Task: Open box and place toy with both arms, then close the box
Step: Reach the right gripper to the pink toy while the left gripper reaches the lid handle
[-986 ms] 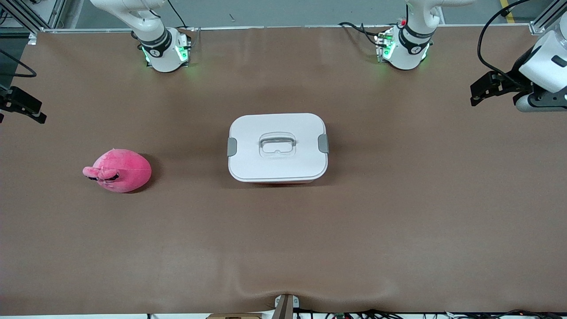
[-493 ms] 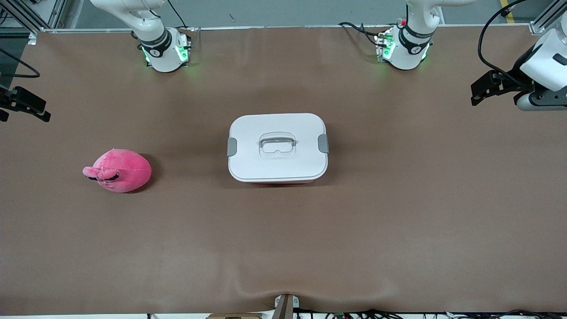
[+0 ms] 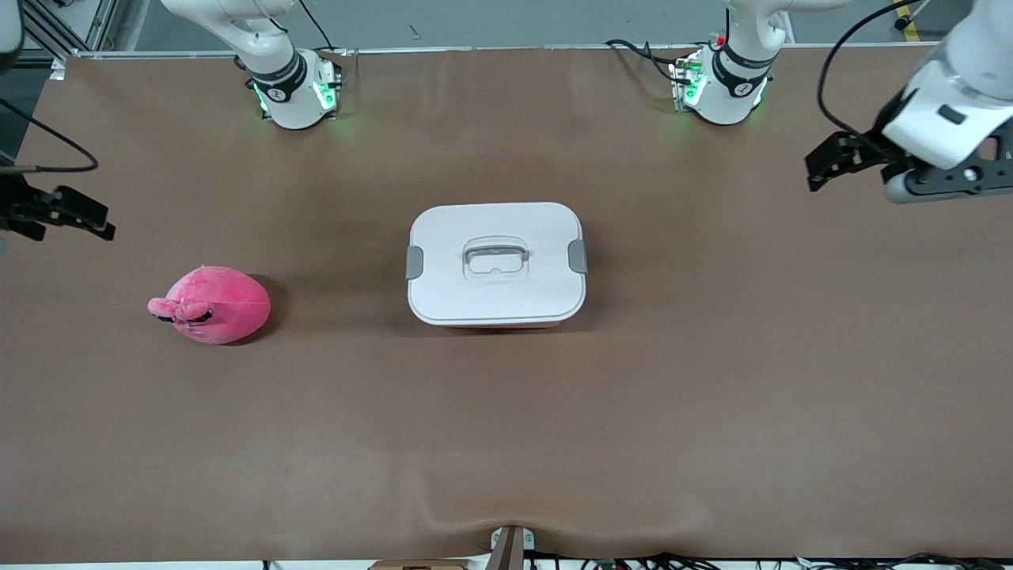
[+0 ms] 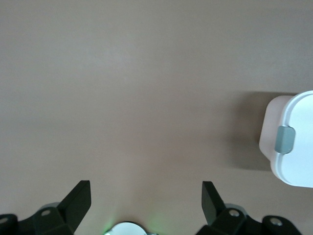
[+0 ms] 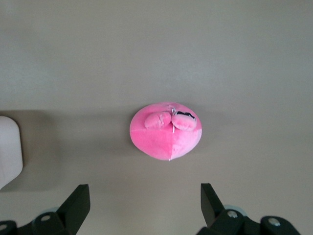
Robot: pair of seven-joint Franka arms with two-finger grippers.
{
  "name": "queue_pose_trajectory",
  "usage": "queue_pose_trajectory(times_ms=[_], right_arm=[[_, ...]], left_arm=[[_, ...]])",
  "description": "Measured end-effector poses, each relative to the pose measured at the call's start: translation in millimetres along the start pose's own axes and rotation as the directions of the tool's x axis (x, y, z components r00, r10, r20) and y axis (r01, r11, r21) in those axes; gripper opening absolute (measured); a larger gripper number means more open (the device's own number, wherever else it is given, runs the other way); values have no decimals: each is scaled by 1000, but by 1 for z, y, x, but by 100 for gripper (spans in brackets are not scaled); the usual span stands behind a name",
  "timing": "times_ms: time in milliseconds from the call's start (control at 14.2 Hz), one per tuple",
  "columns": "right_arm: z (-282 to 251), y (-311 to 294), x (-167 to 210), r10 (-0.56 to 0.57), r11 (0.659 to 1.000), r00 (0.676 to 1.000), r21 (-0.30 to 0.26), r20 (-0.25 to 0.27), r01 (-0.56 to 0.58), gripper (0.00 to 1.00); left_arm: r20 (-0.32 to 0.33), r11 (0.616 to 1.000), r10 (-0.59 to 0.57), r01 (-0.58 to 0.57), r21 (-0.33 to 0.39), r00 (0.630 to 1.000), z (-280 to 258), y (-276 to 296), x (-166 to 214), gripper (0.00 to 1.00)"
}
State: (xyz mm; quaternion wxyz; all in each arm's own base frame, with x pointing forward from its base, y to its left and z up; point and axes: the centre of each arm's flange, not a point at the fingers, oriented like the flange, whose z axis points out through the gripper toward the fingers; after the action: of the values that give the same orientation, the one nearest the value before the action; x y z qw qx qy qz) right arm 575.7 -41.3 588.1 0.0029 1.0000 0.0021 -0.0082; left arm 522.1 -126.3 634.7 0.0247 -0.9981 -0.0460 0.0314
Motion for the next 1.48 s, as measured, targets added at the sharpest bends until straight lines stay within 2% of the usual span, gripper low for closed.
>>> queue_pose_trajectory(times_ms=[352,563,704,915,1127,1268,1338,1479], right_arm=[[69,-5,43,-20,1000,1000,-10,-3,20,100],[106,-6,56,-86,996,996,-10,36,86,100],[128,-3,62,-101,995,994,-10,46,102,100],[170,-1,61,-108,994,993,-13,39,108,100],[201,2,51,-104,994,992,-7,73,105,100],[213,4,45,-102,995,990,-2,96,103,96],[218,4,42,-102,995,989,0,107,102,88],[226,4,38,-100,995,987,7,125,100,86]], left_arm=[[44,980,-197,196,32,979,36,69,-17,100],[39,939,-345,344,25,938,59,116,-35,100],[22,898,-440,440,16,898,74,147,-50,100],[-1,806,-592,592,-30,806,91,189,-72,100],[5,698,-713,711,-84,701,101,220,-89,100],[27,631,-771,769,-107,636,109,240,-99,100],[45,590,-800,798,-121,598,113,250,-101,100],[88,508,-849,850,-141,521,121,269,-105,100]])
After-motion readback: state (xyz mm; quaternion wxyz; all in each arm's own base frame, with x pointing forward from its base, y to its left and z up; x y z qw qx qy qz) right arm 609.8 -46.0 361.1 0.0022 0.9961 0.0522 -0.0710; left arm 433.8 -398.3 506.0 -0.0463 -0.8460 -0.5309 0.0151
